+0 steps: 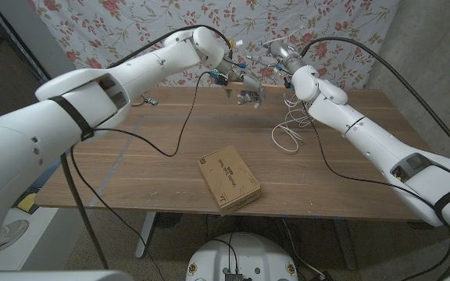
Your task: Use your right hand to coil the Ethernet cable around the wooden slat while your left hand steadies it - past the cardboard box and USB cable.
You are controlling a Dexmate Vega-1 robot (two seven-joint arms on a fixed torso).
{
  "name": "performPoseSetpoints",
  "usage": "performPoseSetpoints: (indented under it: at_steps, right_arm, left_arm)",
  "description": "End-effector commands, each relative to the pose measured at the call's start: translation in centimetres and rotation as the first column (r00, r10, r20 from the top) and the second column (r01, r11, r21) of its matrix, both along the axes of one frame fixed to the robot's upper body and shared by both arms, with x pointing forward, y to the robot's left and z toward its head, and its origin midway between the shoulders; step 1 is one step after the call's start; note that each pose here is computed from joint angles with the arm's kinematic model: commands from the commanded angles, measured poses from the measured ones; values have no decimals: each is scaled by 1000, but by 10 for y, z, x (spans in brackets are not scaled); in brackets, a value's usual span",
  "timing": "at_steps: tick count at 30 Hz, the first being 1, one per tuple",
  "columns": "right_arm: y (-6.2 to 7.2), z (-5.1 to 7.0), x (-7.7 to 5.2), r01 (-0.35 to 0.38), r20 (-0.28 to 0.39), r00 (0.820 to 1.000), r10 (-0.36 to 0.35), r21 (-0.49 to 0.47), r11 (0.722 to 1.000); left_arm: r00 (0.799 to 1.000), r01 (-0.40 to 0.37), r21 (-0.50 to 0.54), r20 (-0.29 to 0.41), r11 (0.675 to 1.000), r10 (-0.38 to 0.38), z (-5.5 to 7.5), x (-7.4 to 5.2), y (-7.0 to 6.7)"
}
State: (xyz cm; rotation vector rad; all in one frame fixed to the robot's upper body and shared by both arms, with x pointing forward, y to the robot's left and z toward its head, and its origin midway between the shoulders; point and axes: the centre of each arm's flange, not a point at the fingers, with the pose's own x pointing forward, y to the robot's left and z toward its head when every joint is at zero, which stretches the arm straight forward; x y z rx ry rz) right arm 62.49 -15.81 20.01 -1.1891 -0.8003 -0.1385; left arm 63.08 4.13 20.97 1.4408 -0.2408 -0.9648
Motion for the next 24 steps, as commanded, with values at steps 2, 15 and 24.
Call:
performPoseSetpoints:
  at_steps: [2,15,24]
  right_arm:
    - [0,23,-6,56,-178,980,-85,-159,986]
    - [7,38,-21,116,-121,981,-153,-269,956]
    - [7,50,-10,55,-375,903,-211,-384,922]
  left_arm:
    - [1000,2,2,-3,1000,-2,-3,-2,5]
    - [1000,-1,2,-4,1000,1,-5,-4,8]
    - [1000,0,11,-3,1000,0,-6,-6,8]
